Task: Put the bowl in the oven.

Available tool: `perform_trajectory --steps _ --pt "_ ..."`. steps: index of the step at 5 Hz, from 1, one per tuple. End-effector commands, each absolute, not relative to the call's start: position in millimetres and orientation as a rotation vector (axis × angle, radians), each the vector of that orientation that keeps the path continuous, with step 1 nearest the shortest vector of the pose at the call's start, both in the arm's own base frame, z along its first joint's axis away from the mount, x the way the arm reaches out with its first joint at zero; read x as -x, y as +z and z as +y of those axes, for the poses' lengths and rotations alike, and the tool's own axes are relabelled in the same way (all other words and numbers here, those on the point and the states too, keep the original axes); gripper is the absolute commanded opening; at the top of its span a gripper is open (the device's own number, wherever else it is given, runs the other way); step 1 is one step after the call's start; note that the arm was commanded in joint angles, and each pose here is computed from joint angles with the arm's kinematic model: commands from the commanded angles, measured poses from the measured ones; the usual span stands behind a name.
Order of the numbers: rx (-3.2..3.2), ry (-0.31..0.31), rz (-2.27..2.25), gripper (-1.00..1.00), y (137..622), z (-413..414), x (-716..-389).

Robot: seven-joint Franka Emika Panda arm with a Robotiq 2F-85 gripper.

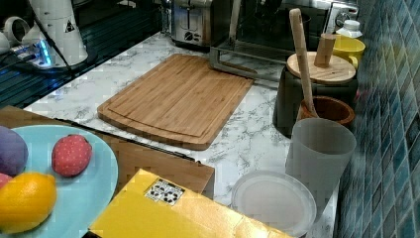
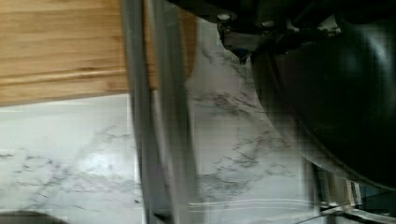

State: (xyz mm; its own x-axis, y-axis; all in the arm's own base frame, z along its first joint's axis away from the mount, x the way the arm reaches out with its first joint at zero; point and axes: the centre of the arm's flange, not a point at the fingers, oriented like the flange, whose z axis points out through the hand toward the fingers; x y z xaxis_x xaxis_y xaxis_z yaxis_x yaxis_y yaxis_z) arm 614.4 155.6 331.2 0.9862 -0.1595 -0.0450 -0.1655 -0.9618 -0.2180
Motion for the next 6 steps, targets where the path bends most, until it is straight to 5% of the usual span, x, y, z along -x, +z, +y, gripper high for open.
perform_trajectory --steps 1,6 --pt "2.872 -0.03 0.224 -1.0 364 218 -659" --pt "2.697 -0.049 0.247 -1.0 344 266 -661"
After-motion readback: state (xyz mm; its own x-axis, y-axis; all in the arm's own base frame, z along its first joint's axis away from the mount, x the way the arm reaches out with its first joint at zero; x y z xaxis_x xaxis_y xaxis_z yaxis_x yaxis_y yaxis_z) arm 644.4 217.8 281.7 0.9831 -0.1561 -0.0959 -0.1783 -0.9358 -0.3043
